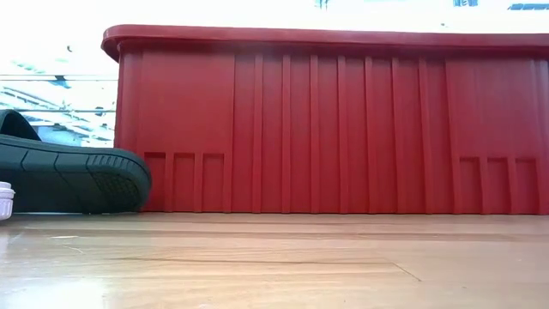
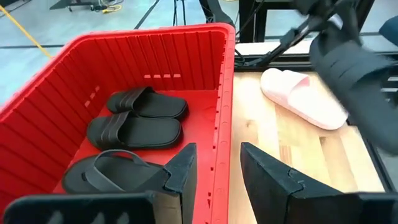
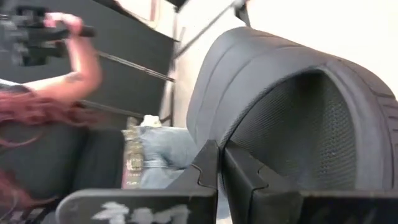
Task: Pick and place slides into bin
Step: Put the black slide into the red bin
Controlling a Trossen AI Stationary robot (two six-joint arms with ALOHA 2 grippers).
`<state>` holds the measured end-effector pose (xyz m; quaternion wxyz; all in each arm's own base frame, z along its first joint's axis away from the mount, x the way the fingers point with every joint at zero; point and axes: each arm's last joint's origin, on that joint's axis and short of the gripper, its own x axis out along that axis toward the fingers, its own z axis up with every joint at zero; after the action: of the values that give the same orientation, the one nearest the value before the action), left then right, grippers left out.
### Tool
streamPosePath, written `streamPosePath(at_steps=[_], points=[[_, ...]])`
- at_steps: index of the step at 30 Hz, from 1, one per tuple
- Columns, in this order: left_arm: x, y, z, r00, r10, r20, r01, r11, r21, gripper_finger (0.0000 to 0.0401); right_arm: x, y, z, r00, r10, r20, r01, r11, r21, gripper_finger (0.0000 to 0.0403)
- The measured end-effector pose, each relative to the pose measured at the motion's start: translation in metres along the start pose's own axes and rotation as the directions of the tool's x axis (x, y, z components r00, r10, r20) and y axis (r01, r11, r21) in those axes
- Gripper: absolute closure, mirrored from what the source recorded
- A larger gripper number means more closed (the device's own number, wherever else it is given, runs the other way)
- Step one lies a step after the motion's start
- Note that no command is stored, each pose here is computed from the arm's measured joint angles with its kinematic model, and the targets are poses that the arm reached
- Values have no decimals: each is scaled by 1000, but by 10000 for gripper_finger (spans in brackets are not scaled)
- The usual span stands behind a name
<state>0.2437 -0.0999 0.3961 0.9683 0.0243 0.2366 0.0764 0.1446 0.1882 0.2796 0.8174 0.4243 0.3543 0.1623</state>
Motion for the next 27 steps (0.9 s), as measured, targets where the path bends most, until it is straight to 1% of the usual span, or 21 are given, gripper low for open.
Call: streamPosePath(at_steps=[3, 8, 10, 13, 16, 18, 23, 27], points=[[0, 0, 0, 1000, 1, 0, -1, 1000, 11, 281, -9, 13, 8, 998, 50, 28, -48, 998, -47, 403], [0, 0, 0, 1000, 0, 0, 0, 1000, 4, 281, -29, 33, 30, 980, 111, 165, -80, 980, -180, 403], [0, 0, 0, 1000, 1, 0, -1, 1000, -6, 281, -39, 41, 40, 966, 138, 220, -77, 962, -263, 403], [0, 0, 0, 1000, 1, 0, -1, 999, -32, 281, -53, 48, 52, 947, 176, 269, -61, 920, -387, 403], [0, 0, 0, 1000, 1, 1, -1, 998, -65, 281, -65, 49, 63, 929, 191, 318, -11, 871, -491, 403], [0, 0, 0, 1000, 1, 1, -1, 997, -77, 281, -72, 46, 71, 916, 187, 356, 34, 846, -532, 403], [0, 0, 0, 1000, 2, 1, -1, 993, -119, 281, -90, 31, 90, 890, 102, 444, 186, 809, -557, 403], [0, 0, 0, 1000, 6, 2, -6, 993, -120, 281, -105, 14, 106, 851, 1, 525, 323, 788, -524, 403]])
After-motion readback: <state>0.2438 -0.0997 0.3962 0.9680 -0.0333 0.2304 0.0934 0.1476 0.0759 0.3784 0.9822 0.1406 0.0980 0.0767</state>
